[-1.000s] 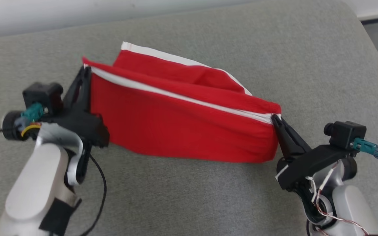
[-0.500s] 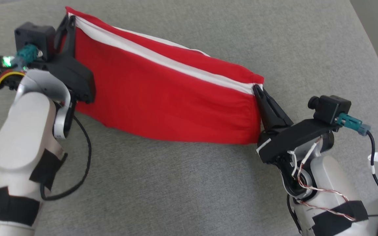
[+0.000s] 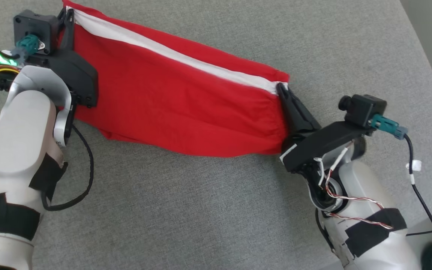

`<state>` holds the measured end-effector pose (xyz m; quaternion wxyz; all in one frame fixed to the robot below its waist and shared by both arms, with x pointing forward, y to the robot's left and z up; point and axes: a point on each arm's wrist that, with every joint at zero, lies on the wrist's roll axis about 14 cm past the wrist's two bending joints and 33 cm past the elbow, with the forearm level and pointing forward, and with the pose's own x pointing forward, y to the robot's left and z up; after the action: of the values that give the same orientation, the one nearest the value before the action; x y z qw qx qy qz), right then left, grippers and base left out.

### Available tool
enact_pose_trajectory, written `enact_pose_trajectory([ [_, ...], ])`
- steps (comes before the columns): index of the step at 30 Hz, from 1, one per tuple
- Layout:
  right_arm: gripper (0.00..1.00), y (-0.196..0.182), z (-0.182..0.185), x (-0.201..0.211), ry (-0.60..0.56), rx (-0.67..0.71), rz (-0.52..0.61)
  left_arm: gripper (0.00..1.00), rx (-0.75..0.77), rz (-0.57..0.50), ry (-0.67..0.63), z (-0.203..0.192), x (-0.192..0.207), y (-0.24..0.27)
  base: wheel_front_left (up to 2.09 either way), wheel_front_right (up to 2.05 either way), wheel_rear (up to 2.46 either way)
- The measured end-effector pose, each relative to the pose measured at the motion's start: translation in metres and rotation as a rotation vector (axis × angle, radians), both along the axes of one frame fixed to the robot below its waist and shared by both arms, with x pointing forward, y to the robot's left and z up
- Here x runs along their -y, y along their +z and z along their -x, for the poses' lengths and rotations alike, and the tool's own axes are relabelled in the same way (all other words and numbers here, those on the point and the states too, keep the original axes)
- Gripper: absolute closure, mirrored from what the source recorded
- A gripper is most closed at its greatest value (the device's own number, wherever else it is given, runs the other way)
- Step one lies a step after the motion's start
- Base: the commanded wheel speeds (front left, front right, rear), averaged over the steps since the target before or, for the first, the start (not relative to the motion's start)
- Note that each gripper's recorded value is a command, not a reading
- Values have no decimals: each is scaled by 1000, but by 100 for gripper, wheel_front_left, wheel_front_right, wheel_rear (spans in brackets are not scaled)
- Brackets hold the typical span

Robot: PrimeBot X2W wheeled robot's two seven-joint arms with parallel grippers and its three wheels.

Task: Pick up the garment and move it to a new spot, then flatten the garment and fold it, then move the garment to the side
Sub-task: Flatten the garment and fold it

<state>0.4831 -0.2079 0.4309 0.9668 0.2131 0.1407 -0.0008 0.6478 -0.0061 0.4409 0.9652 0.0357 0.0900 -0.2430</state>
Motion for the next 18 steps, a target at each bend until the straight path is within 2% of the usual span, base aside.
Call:
enact_pose_trajectory([
  [1,0,0,0,0,0,0,0,0,0,0,0,0,0,0,0,0,0],
  [5,0,0,-4,-7,8,11,-29,0,23,5,2,-1,-2,4,0,0,0],
  [12,0,13,3,3,-29,55,-11,0,61,12,15,4,-12,18,0,0,0],
  [18,0,12,34,24,-90,38,50,0,-75,-18,23,31,-26,-9,0,0,0],
])
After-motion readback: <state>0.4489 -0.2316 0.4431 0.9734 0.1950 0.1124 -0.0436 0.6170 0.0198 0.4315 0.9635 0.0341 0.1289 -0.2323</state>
